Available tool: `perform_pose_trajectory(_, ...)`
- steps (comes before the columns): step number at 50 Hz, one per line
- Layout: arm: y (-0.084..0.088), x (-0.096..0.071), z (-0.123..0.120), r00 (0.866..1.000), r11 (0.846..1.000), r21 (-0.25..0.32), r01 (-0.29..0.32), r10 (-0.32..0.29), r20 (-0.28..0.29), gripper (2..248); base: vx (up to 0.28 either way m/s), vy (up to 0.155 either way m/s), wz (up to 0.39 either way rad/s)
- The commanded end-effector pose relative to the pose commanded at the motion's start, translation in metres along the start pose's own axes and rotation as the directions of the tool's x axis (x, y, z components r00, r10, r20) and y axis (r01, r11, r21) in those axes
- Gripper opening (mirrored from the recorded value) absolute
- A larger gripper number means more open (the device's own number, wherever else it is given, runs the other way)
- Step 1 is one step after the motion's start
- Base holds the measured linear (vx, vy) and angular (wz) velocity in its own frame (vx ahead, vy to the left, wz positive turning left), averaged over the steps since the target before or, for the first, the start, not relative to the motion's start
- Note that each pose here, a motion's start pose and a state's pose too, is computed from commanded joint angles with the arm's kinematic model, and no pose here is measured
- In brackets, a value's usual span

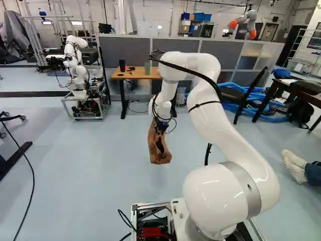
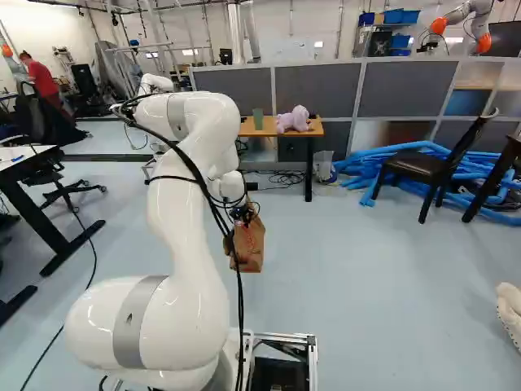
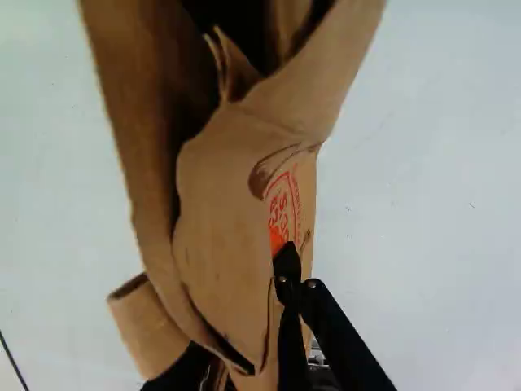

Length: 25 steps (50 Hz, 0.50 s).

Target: Pick up the bag on the ground and place it on the table

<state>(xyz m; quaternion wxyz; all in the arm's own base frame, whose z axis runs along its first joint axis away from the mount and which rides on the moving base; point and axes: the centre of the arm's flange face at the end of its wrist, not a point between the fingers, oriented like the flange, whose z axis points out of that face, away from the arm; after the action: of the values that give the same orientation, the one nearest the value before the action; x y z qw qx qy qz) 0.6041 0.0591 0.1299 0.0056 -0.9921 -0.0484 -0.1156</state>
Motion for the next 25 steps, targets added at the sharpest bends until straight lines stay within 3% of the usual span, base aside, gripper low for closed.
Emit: perform_pose_trajectory(25,0.004,0.023,-0.029,1.000,1.000,-0.001,-0.006,0.006,0.022,21,0.000,0.000,0.000)
